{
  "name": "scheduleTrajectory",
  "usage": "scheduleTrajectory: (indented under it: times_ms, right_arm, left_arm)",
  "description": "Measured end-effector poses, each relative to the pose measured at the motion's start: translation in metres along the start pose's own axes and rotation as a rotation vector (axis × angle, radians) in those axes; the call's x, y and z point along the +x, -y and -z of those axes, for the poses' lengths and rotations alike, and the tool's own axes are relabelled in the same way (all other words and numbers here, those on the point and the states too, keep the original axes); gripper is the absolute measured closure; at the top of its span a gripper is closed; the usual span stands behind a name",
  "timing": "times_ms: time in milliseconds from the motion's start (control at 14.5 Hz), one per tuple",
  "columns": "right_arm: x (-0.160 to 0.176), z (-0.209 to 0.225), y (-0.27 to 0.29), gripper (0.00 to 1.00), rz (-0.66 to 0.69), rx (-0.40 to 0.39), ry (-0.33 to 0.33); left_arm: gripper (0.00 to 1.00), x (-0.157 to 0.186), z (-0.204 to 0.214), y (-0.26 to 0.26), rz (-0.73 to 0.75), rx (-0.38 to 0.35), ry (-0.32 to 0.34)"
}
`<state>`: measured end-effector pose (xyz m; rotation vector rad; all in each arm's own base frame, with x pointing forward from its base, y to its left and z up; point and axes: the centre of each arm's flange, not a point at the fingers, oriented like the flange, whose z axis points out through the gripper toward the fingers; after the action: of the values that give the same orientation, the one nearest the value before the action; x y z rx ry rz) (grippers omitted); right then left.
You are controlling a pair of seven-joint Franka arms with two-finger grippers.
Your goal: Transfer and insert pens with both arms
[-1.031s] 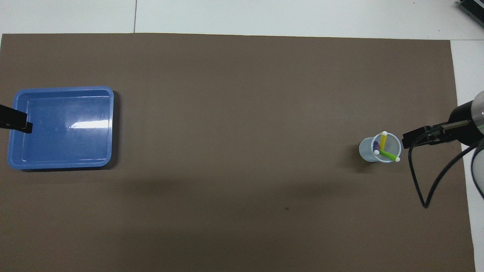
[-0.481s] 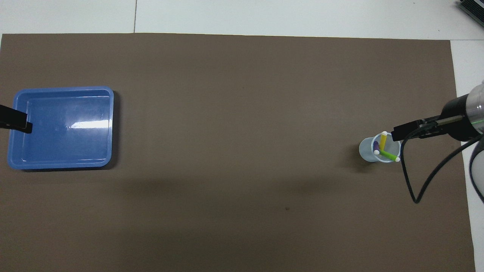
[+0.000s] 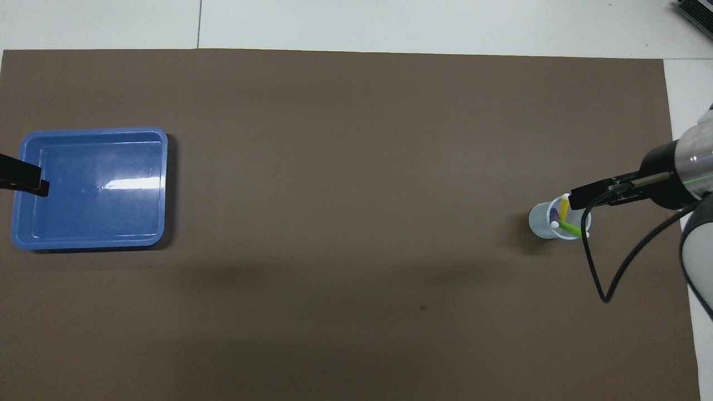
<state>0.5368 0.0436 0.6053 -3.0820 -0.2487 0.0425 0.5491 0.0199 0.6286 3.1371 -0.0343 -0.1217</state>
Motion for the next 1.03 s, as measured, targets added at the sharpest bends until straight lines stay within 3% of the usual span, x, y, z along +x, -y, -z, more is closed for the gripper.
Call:
scheduleTrajectory:
  times_ms: [1031]
  right_arm:
    - [0.000, 0.000, 0.002, 0.00, 0.005, 0.000, 0.000]
  left_arm:
    - [0.00, 0.005, -0.027, -0.009, -0.013, 0.000, 0.024]
